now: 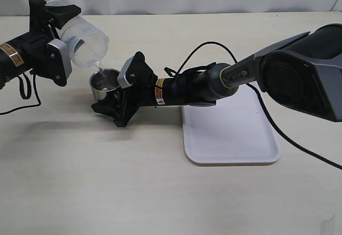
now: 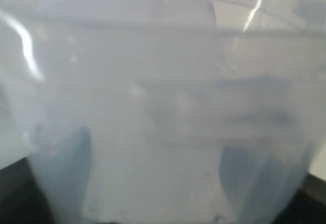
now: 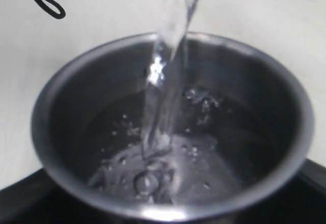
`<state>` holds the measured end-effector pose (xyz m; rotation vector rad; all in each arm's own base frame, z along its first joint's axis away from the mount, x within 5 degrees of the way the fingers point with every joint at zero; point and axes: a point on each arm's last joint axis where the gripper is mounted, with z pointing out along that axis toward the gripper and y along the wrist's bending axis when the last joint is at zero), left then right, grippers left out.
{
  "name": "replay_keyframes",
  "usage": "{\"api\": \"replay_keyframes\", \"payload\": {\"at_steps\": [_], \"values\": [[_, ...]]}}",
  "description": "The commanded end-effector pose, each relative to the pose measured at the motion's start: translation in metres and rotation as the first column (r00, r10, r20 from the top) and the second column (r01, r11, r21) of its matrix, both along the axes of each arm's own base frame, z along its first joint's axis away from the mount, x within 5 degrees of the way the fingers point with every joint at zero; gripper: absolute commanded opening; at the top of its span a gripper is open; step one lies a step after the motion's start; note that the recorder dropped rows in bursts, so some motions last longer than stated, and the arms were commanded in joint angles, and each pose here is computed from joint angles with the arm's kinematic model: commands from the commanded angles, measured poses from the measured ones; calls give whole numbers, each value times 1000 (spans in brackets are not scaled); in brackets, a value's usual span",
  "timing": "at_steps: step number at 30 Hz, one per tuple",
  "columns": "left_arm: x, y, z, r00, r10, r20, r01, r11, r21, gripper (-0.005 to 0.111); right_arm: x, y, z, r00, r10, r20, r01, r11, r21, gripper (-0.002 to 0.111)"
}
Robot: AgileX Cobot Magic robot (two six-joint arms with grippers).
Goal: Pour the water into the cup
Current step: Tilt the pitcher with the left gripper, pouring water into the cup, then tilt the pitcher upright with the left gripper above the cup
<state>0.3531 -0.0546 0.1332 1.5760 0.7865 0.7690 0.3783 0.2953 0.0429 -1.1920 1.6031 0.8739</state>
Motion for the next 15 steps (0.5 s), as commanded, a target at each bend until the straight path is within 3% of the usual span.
{"api": "replay_keyframes", "payload": {"at_steps": [1,15], "values": [[2,-3,6,999,-4,48,4,1000,-6,0,1,-2,-3,1000,-10,-8,10,1000,-19,4],[2,-2,7,997,-2,83,-1,999,38,0,1,-1,-3,1000,-8,-8,8,1000,-19,4]]}}
